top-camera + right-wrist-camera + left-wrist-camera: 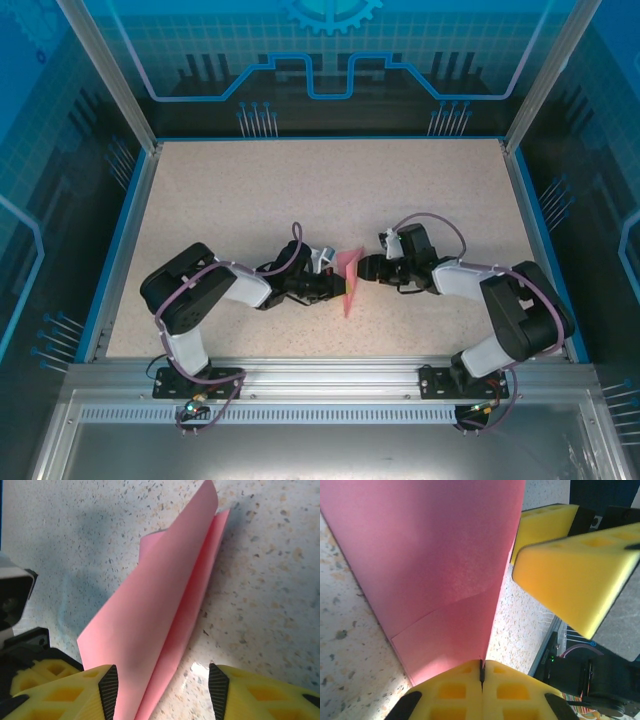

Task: Fold a paper plane with a square sheet of paper (fold left side to right side)
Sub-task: Fourth fold the wing at the center of the table.

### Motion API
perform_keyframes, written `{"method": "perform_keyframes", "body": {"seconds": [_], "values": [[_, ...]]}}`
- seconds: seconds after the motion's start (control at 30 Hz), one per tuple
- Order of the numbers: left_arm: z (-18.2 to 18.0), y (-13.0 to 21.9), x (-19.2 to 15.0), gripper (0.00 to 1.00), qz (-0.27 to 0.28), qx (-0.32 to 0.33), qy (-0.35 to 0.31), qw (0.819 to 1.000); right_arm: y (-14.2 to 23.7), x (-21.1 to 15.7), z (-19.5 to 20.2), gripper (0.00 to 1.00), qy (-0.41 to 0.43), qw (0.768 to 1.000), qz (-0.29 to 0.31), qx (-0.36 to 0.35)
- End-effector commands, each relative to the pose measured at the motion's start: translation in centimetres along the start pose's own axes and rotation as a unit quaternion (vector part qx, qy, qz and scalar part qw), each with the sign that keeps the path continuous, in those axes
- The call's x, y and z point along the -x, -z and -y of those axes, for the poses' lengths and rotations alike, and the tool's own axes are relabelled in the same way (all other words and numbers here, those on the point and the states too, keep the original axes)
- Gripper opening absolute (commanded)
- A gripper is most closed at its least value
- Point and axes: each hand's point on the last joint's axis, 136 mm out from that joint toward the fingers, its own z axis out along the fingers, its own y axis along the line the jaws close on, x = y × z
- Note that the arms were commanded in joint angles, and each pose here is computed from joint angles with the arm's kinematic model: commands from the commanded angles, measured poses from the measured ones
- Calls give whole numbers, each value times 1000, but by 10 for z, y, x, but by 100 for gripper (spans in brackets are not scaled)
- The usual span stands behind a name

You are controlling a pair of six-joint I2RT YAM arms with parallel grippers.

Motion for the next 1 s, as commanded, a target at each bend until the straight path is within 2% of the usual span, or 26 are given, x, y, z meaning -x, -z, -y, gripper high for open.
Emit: {"method": "perform_keyframes", "body": {"seconds": [0.0, 0.63, 0.97], "values": [[-7, 2, -2, 1, -1, -1, 4, 1000, -6, 13, -9, 52, 4, 1000, 15, 4], [-23, 4, -1, 2, 3, 8, 27, 1000, -28, 0, 7, 48, -18, 998, -33, -53], [-14, 10, 6, 15, 10, 5, 18, 1000, -34, -7, 14, 48, -23, 997, -49, -62]]}}
